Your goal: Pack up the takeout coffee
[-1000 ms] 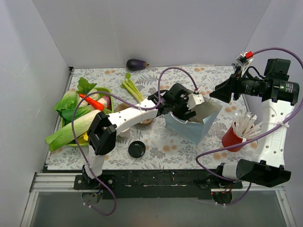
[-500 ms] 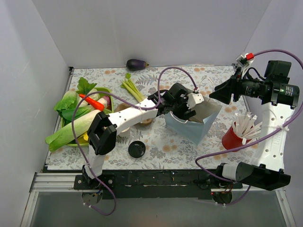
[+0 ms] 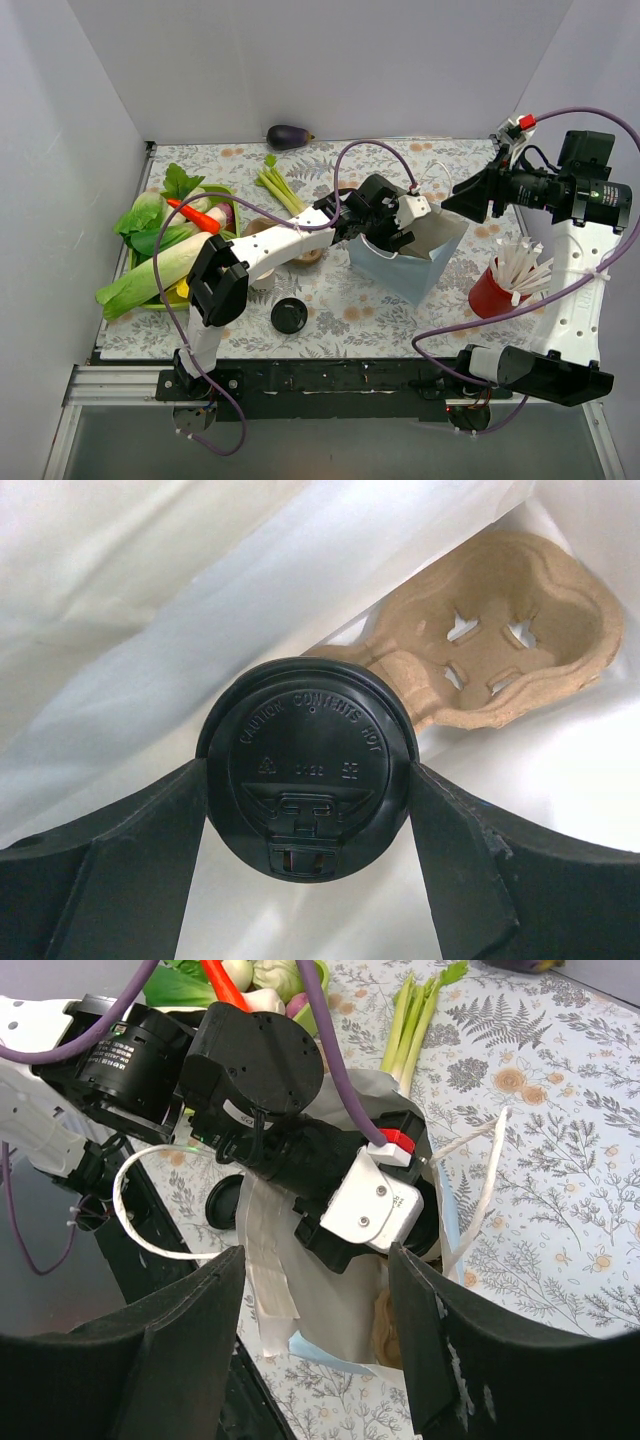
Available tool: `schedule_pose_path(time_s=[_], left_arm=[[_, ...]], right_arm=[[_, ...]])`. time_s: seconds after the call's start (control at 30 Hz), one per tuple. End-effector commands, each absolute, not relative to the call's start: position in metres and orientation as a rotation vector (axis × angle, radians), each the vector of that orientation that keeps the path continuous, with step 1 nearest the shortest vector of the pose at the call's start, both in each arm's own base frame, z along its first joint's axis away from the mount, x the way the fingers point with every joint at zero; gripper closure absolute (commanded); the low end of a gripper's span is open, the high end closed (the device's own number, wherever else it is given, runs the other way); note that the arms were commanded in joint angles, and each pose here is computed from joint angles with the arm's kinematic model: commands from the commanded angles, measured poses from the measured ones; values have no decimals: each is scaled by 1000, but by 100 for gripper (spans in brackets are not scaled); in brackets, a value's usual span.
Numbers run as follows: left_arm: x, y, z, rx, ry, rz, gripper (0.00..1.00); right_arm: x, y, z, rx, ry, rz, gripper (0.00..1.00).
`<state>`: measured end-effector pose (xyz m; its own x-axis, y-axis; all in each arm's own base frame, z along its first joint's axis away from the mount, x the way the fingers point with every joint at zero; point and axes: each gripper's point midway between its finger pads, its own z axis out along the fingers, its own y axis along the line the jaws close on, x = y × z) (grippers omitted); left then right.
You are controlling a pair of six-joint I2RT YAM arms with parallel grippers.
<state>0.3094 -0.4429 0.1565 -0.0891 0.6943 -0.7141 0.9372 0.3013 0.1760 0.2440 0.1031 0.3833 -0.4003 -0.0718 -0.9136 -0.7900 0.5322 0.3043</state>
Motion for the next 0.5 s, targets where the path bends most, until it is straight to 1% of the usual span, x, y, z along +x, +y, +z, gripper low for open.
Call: schedule_pose_path(time_s=[0.0,0.1,0.13,0.23,0.3,0.47], left_arm=[[285,-416,99,1547,2067,-396,100],[285,-417,103,1548,2066,-399,86],[285,-417,103,1548,2068,-397,71],[284,-418,110,1545,2057,-415,56],[284,-421,115,1530,2049,-429,49],[286,-426,126,1504,2044,-445,38]], right_arm=[[238,105,391,-734,1775,931,33],[236,105,391,-732,1771,926,33],[235,105,391,-731,1770,924,33],[233,106,391,-727,1773,928,33],[232,106,391,-729,1773,921,33],[233,106,391,-731,1770,920,33]])
